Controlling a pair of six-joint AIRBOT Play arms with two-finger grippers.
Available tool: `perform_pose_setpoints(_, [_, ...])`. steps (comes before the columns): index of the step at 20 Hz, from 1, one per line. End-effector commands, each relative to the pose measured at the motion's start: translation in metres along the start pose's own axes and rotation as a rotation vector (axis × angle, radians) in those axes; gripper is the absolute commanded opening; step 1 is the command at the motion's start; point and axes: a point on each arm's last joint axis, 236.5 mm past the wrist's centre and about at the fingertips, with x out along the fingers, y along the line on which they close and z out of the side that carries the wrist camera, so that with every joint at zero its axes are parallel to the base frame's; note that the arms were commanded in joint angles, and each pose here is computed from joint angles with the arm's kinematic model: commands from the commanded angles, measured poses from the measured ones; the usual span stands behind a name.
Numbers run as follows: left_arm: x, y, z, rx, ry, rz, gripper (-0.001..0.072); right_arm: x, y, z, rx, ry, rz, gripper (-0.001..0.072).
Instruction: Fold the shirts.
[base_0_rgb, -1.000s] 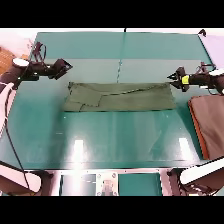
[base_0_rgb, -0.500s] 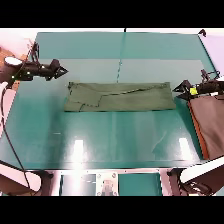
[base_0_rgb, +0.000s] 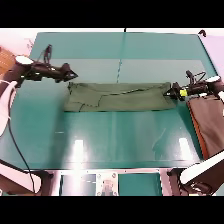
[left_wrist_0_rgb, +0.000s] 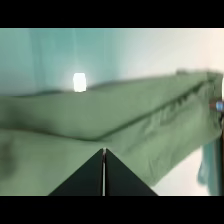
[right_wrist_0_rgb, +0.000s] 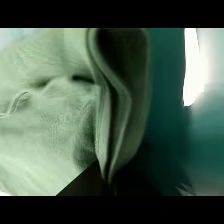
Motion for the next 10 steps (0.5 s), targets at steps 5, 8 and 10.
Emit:
perform_pose_setpoints(5, [0.092,-0.065,-0.049,0.215,0.070,0.039,0.0024,-0.077,0.091,-0.004,-0.196,-0.021,0.041,0.0016])
perform_pose_setpoints(8, [0.138,-0.090,-0.084,0.251,0.109,0.020,0.0024,-0.125,0.151,-0.027,-0.298,-0.047,0.064,0.0015])
perform_pose_setpoints(10, [0.169,-0.107,-0.108,0.252,0.116,-0.002,0.0024,-0.149,0.196,-0.051,-0.359,-0.054,0.099,0.0016])
